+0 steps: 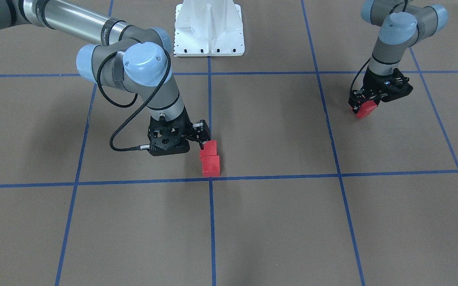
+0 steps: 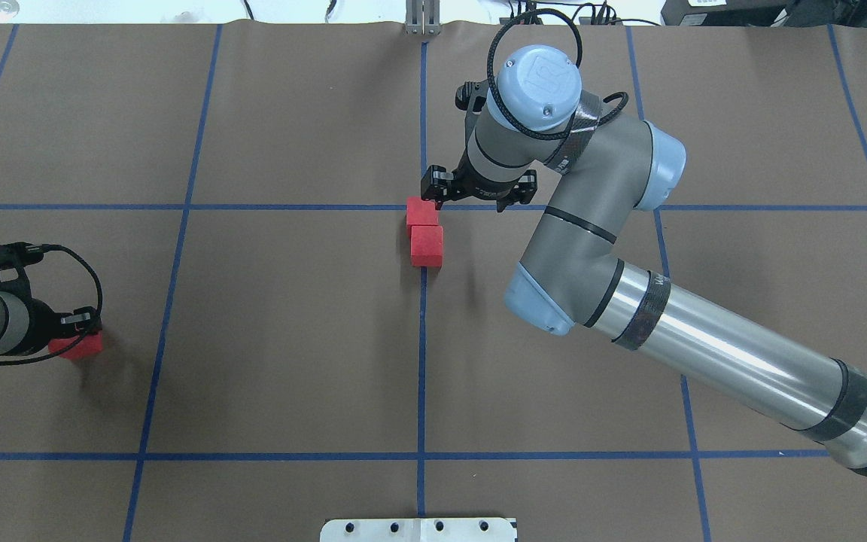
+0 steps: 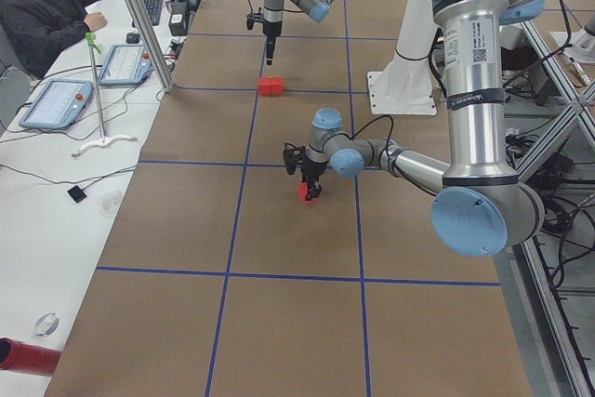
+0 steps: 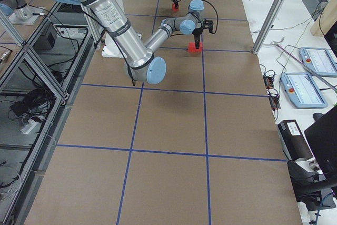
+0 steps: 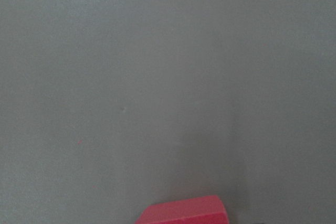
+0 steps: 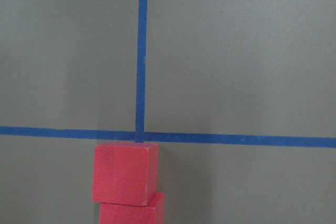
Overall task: Form red blocks into L shape at center
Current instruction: 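Grasp the red cube on the left arm's side with the left gripper and lift, then carry the held red cube toward the two center cubes with the left gripper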
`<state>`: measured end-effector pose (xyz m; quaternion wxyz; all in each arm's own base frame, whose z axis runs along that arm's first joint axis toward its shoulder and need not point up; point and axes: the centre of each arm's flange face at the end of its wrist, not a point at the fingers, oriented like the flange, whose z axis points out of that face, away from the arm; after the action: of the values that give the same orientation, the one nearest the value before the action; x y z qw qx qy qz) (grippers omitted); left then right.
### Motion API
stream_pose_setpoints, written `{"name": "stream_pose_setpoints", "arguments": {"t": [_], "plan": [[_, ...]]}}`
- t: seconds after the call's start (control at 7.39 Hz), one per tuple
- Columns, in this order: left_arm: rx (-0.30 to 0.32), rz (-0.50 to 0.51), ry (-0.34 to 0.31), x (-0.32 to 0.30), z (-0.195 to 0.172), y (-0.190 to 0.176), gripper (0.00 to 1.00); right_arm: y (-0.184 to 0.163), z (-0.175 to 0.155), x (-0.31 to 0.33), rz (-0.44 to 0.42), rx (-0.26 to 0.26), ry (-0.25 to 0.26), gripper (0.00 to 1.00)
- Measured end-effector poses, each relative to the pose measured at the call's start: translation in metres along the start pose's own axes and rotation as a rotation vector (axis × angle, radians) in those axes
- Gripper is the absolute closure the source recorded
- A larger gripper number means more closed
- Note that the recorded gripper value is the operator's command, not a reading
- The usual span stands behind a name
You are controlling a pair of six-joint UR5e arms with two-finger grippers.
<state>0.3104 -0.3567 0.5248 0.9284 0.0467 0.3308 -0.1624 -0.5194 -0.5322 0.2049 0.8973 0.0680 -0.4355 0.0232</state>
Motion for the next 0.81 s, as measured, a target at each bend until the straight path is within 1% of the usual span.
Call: {"name": "stream_pose_setpoints", "arguments": {"t": [0.27,0.41,0.54,0.68,0.81], "plan": [[-0.029,-0.013,0.032,0.011,-0.024,-0.006,1.00,0.002,-0.003,0.001,-0.003,0.001,-0.005,0.02],[-0.040,-0.045,0.037,0.033,-0.040,-0.025,1.00,0.004,-0.007,0.006,-0.006,0.002,-0.010,0.02],[-0.043,-0.082,0.026,0.077,-0.057,-0.049,1.00,0.006,-0.013,0.018,-0.007,0.006,-0.012,0.02],[-0.046,-0.162,0.003,0.133,-0.074,-0.073,1.00,0.006,-0.018,0.039,-0.006,0.012,-0.006,0.01],[-0.059,-0.304,-0.019,0.192,-0.075,-0.095,1.00,0.006,-0.021,0.064,-0.019,0.018,0.007,0.01]]}}
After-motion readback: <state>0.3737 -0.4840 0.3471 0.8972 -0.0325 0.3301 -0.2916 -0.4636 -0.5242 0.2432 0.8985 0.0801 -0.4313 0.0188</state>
